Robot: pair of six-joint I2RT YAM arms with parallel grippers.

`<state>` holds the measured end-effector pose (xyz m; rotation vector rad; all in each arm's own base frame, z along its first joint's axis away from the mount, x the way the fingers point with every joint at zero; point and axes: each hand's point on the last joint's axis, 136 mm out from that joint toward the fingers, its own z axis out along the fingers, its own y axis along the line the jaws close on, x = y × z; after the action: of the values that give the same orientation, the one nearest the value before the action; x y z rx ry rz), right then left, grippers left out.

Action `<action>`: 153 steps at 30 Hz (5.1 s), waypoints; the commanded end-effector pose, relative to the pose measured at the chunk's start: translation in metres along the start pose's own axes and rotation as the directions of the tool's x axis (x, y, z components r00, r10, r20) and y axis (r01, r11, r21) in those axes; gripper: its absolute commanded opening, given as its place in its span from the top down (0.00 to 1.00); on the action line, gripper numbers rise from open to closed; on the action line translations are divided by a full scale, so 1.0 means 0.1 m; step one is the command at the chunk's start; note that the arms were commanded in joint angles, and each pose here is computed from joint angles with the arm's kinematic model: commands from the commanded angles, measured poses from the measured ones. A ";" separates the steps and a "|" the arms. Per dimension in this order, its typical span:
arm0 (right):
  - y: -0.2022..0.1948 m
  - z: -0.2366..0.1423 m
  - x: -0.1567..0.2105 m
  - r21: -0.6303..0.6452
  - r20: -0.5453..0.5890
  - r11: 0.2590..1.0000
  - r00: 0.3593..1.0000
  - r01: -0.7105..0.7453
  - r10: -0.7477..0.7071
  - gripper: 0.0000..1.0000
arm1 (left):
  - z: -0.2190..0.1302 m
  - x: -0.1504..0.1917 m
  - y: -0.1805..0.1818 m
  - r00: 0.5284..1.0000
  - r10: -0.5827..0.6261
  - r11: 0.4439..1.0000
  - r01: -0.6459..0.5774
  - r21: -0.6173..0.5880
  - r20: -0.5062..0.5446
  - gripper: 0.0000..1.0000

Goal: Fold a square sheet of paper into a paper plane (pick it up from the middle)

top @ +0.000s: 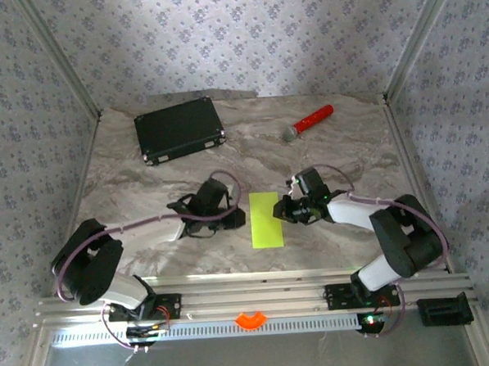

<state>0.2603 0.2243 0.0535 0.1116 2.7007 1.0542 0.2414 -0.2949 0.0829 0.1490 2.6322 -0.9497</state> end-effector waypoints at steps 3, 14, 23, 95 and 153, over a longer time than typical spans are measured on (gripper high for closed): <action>-0.18 -0.36 0.12 0.113 0.021 0.991 0.997 -0.070 0.068 0.70 | 0.16 -0.58 -0.19 0.996 -0.082 0.992 0.080 0.094 0.021 0.81; -0.14 -0.45 0.59 0.070 -0.058 0.986 0.986 -0.154 0.158 0.54 | 0.71 -0.76 -0.19 0.990 -0.071 0.992 0.083 0.099 -0.123 0.78; -0.14 -0.32 0.78 0.092 -0.152 0.986 0.977 -0.139 0.152 0.49 | 0.92 -0.60 0.06 0.981 -0.084 0.995 0.091 0.033 -0.176 0.78; -0.17 0.04 0.18 -0.170 -0.147 0.947 0.957 -0.272 0.249 0.96 | 0.56 -0.80 -0.16 0.996 0.014 0.999 -0.009 0.046 -0.091 0.55; -0.10 0.01 -0.14 -0.226 -0.081 0.929 0.956 -0.293 0.282 0.90 | 0.61 0.46 -0.66 0.333 0.897 0.182 -0.878 -0.444 -0.291 0.32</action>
<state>0.2726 0.2152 0.0469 0.4630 2.6237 1.4570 0.1976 -0.3791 0.0560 1.3611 2.0131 0.2194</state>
